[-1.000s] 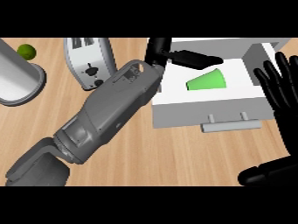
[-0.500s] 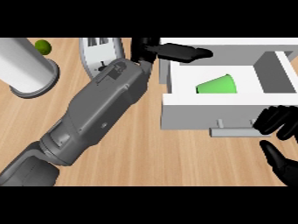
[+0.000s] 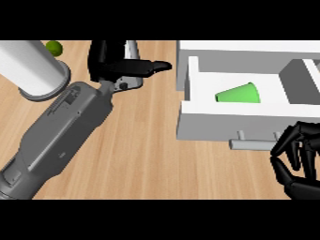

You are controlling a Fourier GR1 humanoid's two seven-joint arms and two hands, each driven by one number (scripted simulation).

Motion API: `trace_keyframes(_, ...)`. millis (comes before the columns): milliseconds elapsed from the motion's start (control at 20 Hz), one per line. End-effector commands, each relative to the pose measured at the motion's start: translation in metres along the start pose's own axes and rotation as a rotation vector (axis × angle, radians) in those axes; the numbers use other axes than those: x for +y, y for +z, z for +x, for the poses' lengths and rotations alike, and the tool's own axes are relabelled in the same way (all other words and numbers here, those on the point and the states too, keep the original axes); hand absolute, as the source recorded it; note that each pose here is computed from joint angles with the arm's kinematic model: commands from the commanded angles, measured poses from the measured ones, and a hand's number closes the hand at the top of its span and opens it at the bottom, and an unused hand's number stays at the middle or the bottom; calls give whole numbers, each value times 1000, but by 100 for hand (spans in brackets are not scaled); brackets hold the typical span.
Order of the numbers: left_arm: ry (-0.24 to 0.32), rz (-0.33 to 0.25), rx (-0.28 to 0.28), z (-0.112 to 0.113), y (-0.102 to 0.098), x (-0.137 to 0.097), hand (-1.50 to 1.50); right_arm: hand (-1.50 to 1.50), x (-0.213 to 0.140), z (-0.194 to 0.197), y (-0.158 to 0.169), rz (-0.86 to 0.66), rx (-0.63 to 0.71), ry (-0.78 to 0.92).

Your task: Pick up the cup, place it into the drawer and close the drawer

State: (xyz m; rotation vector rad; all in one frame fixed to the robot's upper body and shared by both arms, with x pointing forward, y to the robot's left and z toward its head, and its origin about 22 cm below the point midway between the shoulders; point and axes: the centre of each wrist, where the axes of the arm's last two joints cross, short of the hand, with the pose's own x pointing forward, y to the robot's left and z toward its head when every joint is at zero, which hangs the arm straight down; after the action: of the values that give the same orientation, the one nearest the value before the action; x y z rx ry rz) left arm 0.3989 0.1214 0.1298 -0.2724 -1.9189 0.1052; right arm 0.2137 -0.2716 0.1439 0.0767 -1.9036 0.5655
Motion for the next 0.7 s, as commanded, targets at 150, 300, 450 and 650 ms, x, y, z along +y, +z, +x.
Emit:
trace_keyframes(150,28,32,33,19,59,48,-150,150,10,-5,-24,9,89,82)
trace_keyframes(300,13,57,22,29,71,91,-150,150,11,-28,-6,46,104,161)
trace_keyframes(450,39,52,41,19,83,96,-150,150,17,-41,-18,145,102,334)
trace_keyframes(650,31,42,40,10,115,119,-150,150,27,-43,-22,228,112,543)
